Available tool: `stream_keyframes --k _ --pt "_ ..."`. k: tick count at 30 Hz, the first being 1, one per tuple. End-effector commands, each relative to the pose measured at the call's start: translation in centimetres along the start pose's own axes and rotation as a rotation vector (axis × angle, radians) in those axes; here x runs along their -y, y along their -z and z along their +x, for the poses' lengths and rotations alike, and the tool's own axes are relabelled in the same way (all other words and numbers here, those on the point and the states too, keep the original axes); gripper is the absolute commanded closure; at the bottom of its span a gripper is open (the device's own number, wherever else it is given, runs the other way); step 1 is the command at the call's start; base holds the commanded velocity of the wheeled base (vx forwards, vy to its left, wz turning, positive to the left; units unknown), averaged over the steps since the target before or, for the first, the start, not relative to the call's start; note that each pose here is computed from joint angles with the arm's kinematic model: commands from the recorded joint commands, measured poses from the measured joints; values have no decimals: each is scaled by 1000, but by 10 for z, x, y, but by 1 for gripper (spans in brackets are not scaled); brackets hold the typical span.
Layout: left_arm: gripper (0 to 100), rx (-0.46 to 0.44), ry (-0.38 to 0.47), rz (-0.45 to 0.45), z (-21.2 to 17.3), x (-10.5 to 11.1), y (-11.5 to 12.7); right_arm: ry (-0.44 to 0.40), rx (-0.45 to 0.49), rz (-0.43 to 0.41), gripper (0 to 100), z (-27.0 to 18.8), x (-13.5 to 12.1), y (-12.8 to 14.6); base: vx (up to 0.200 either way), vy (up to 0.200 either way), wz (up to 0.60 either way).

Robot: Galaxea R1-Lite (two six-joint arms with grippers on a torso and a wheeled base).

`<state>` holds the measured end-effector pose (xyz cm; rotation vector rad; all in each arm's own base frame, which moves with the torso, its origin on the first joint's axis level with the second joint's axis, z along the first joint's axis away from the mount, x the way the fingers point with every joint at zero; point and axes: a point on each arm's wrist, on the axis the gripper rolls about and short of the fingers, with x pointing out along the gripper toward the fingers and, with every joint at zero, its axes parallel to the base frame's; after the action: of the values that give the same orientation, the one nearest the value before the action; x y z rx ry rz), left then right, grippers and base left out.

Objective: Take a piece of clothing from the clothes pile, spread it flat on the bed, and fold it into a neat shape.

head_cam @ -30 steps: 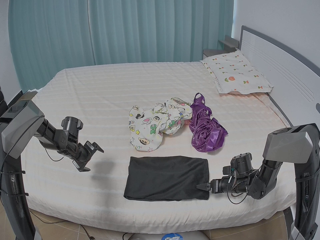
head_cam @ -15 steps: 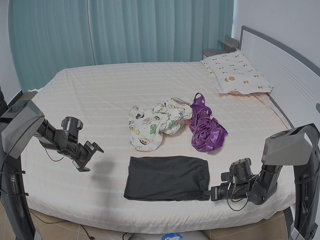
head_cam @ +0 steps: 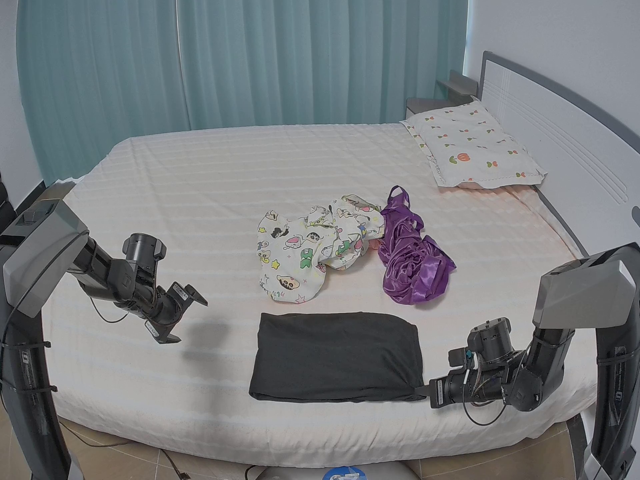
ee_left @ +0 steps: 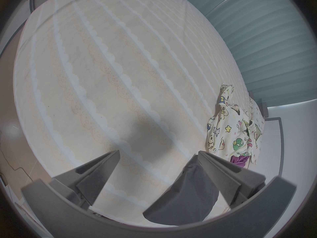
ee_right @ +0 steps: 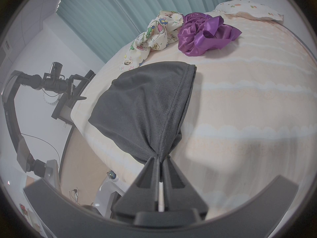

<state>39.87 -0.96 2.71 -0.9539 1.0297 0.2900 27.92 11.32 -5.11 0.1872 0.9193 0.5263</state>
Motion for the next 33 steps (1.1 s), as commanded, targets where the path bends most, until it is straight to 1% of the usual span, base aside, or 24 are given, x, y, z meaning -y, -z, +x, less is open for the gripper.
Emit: stream_keyframes --k 1,2,7,9,10,11,13,15,16,17,18,19,21,23,24,25,26,33 --pt "0 0 -1 -1 1 0 0 2 0 1 0 -2 1 0 0 0 0" --pt "0 0 -1 -1 1 0 0 3 0 4 0 -2 1 0 0 0 0" --pt "0 0 -1 -1 1 0 0 9 63 24 0 -2 8 -14 0 0 0" --pt "0 0 -1 -1 1 0 0 6 104 61 0 -2 10 -25 0 0 0" --pt "0 0 -1 -1 1 0 0 6 104 61 0 -2 10 -25 0 0 0" --pt "0 0 -1 -1 1 0 0 -2 145 131 0 4 10 -36 0 0 0" --pt "0 0 -1 -1 1 0 0 -21 194 218 0 15 10 -52 0 0 0" --pt "0 0 0 0 0 0 0 -12 243 305 0 33 13 -66 0 0 0" --pt "0 0 0 0 0 0 0 0 259 332 0 39 14 -70 0 0 0" --pt "0 0 0 0 0 0 0 3 263 337 0 40 14 -70 0 0 0" --pt "0 0 -1 -1 1 0 0 9 277 370 0 46 16 -76 0 0 0" --pt "0 0 -1 -1 1 0 0 9 277 370 0 46 16 -76 0 0 0" --pt "0 0 -1 -1 1 0 0 -15 301 418 0 50 16 -88 0 0 0" --pt "0 0 -1 -1 1 0 0 -31 315 462 0 52 15 -95 0 0 0" --pt "0 0 -1 -1 1 0 0 -32 315 465 0 52 15 -95 0 0 0" --pt "0 0 -1 -1 1 0 0 -37 295 489 0 54 17 -95 0 0 0" --pt "0 0 -1 -1 1 0 0 -38 283 495 0 55 17 -94 0 0 0" --pt "0 1 -2 -1 1 0 0 -39 272 498 0 55 17 -95 0 0 0"
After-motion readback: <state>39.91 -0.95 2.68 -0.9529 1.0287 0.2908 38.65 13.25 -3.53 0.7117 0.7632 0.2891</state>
